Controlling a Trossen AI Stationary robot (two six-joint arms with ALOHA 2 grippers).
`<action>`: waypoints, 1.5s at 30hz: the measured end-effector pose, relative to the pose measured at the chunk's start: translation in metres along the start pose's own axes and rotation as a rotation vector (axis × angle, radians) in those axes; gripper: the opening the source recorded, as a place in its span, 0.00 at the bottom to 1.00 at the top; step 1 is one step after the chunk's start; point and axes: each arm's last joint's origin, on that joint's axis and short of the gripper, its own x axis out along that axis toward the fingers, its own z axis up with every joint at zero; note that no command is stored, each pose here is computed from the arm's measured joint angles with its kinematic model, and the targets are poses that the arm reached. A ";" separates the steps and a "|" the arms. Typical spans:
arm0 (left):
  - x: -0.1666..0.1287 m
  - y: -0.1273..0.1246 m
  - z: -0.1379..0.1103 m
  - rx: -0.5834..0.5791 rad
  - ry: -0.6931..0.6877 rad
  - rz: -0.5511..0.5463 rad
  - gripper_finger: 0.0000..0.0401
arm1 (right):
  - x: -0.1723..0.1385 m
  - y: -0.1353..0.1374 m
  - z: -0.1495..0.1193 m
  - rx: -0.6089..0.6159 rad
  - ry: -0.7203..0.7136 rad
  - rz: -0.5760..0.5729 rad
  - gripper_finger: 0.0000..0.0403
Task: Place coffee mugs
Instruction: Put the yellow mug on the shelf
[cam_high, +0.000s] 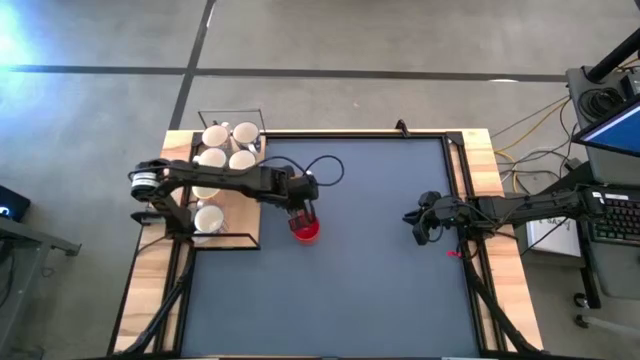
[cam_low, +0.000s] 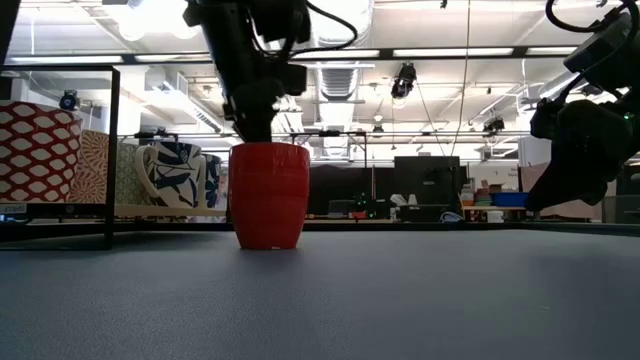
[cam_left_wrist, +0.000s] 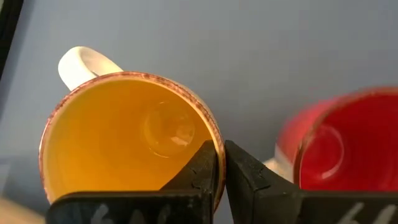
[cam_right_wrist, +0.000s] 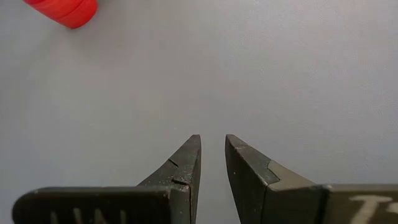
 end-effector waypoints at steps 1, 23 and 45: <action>-0.004 0.001 -0.002 -0.007 0.006 0.001 0.01 | 0.000 0.000 0.000 0.000 0.000 0.000 0.16; -0.116 0.032 -0.079 0.043 0.042 -0.038 0.00 | 0.000 0.000 0.000 0.000 0.000 0.000 0.16; -0.093 0.033 -0.142 0.247 0.129 -0.040 0.01 | 0.000 0.000 0.000 0.000 -0.001 0.000 0.16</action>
